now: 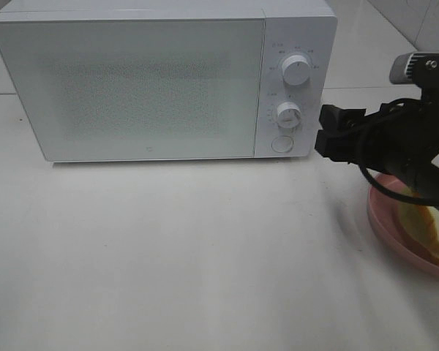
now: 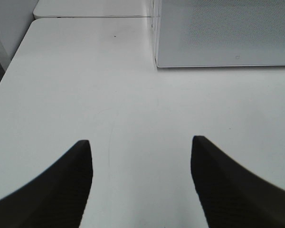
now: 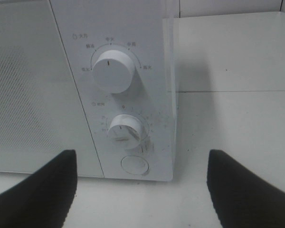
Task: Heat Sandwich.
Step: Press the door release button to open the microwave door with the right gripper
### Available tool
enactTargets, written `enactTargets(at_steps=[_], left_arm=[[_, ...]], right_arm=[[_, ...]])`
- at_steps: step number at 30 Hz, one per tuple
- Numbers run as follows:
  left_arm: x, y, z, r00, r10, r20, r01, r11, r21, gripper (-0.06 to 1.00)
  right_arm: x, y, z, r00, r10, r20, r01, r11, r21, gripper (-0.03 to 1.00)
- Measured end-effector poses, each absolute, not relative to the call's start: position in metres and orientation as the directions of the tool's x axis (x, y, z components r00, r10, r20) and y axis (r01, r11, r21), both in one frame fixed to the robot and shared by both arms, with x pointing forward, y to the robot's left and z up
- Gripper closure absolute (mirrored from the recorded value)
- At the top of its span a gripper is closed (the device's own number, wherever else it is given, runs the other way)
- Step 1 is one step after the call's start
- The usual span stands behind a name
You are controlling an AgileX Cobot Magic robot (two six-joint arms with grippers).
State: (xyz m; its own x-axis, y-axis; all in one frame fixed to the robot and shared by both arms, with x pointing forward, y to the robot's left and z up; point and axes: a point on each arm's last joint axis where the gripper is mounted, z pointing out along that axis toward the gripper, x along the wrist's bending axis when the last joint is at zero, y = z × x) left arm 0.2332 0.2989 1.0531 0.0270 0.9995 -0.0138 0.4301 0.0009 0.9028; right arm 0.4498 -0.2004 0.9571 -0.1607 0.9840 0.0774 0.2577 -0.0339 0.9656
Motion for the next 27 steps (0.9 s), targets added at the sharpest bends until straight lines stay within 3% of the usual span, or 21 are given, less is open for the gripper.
enactTargets(at_steps=[16, 27], left_arm=[[0.233, 0.299, 1.053, 0.027, 1.000, -0.014, 0.430, 0.001, 0.903, 0.36], [0.233, 0.299, 1.053, 0.027, 1.000, -0.014, 0.430, 0.001, 0.903, 0.36]], right_arm=[[0.435, -0.168, 0.912, -0.097, 0.994, 0.040, 0.338, -0.005, 0.941, 0.23], [0.435, -0.160, 0.906, -0.090, 0.995, 0.042, 0.352, -0.007, 0.936, 0.23]])
